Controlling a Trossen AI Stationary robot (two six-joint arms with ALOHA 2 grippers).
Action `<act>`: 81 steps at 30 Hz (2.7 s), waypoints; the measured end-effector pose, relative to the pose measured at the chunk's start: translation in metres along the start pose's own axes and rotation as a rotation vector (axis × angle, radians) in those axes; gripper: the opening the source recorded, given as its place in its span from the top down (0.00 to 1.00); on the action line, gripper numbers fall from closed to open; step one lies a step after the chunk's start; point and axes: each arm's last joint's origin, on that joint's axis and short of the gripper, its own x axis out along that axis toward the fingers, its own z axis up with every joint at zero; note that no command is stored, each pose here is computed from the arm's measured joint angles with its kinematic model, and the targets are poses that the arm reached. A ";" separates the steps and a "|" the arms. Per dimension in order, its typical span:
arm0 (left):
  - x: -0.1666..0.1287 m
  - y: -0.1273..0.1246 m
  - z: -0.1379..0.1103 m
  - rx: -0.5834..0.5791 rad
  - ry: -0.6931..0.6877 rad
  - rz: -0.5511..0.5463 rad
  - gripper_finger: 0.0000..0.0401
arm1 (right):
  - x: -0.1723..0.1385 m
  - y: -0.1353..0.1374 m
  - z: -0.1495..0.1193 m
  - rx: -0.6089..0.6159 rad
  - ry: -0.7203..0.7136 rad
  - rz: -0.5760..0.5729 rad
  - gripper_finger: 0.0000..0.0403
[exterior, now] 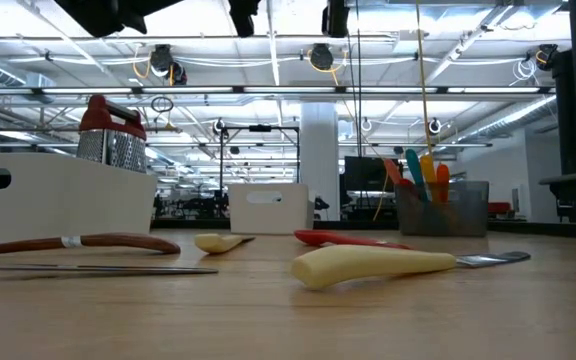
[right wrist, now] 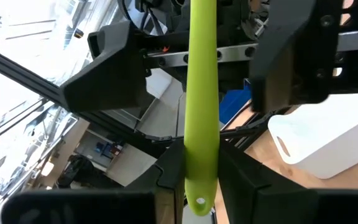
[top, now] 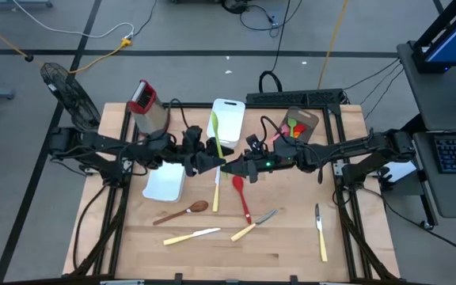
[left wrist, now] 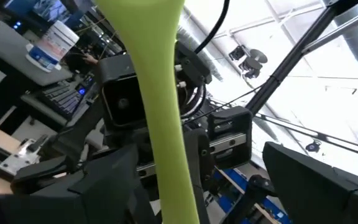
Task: Pick & Place Kitchen Items
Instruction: Put the light green serving spoon into the top white bin
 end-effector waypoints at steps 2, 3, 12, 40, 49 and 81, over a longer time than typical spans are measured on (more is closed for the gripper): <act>0.000 -0.001 0.000 0.000 0.001 -0.003 0.18 | 0.000 0.000 0.000 0.000 0.000 0.001 0.85; 0.000 -0.001 -0.001 -0.001 0.002 -0.003 0.22 | 0.000 0.000 0.000 0.000 0.000 0.001 0.85; 0.001 -0.002 -0.002 0.002 -0.011 0.009 0.63 | 0.000 0.000 0.000 0.000 0.017 0.011 0.85; 0.000 0.004 -0.003 -0.002 0.026 0.047 0.92 | 0.000 0.000 -0.001 -0.023 0.017 0.001 0.64; 0.000 0.005 -0.002 -0.013 0.021 0.052 0.92 | 0.000 0.002 -0.006 -0.024 0.043 -0.001 0.62; -0.014 0.047 0.010 -0.157 0.037 0.354 0.92 | -0.007 -0.005 -0.058 -0.118 0.437 -0.146 0.62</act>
